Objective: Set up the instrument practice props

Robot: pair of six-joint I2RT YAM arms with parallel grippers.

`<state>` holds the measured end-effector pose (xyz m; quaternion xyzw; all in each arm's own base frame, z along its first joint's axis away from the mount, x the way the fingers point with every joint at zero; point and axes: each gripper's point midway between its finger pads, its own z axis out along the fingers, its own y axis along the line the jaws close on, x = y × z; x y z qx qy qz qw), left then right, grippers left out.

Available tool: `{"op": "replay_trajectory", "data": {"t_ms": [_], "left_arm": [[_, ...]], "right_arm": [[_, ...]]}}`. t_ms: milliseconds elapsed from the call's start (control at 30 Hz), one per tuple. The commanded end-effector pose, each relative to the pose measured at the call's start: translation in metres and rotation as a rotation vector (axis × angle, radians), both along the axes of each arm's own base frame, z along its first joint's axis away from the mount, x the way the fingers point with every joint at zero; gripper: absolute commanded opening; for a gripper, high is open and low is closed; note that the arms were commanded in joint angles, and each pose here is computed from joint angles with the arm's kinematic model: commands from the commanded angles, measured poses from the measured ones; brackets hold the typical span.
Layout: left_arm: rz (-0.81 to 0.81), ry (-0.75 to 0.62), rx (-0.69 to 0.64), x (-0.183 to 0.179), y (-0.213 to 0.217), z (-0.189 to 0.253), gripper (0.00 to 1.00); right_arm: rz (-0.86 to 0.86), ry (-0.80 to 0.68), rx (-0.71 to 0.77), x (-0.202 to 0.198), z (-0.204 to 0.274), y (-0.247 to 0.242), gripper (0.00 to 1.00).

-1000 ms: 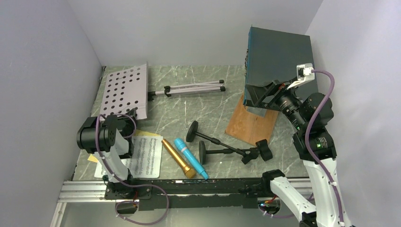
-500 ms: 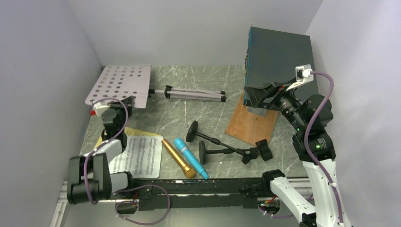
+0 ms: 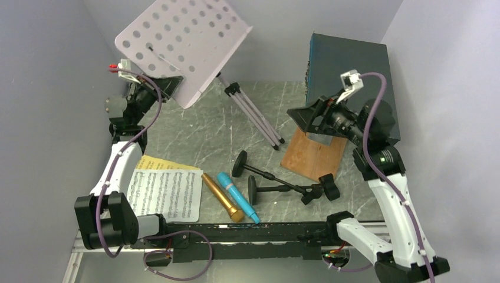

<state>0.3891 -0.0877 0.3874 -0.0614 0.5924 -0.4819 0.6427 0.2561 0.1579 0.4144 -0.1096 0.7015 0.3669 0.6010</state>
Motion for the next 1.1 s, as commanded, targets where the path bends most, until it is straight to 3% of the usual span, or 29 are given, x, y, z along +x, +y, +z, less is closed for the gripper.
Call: {"op": "replay_trajectory", "data": {"t_ms": [0, 267, 400, 600, 767, 833, 967, 1067], "left_arm": [[-0.233, -0.577, 0.307, -0.078, -0.045, 0.105, 0.00], [-0.407, -0.694, 0.479, -0.098, -0.073, 0.104, 0.00], [-0.428, -0.730, 0.487, -0.109, -0.080, 0.096, 0.00], [-0.467, -0.720, 0.486, -0.116, -0.091, 0.085, 0.00], [-0.483, -0.731, 0.472, -0.124, -0.091, 0.082, 0.00], [-0.481, -0.729, 0.473, -0.125, -0.091, 0.080, 0.00], [-0.491, -0.724, 0.462, -0.127, -0.091, 0.078, 0.00], [-0.499, -0.736, 0.467, -0.131, -0.092, 0.078, 0.00]], "right_arm": [[0.124, -0.027, -0.006, -0.002, 0.016, 0.024, 1.00], [0.228, 0.041, -0.025, 0.020, 0.024, 0.073, 1.00], [0.084, 0.181, 0.166, 0.051, 0.032, 0.074, 0.97], [0.107, 0.266, 0.464, 0.069, 0.046, 0.091, 0.94], [0.129, 0.349, 0.596, 0.080, 0.046, 0.104, 0.70], [0.102, 0.369, 0.624, 0.083, 0.044, 0.107, 0.65], [0.059, 0.417, 0.665, 0.084, 0.041, 0.114, 0.43], [0.020, 0.455, 0.694, 0.085, 0.033, 0.120, 0.36]]}}
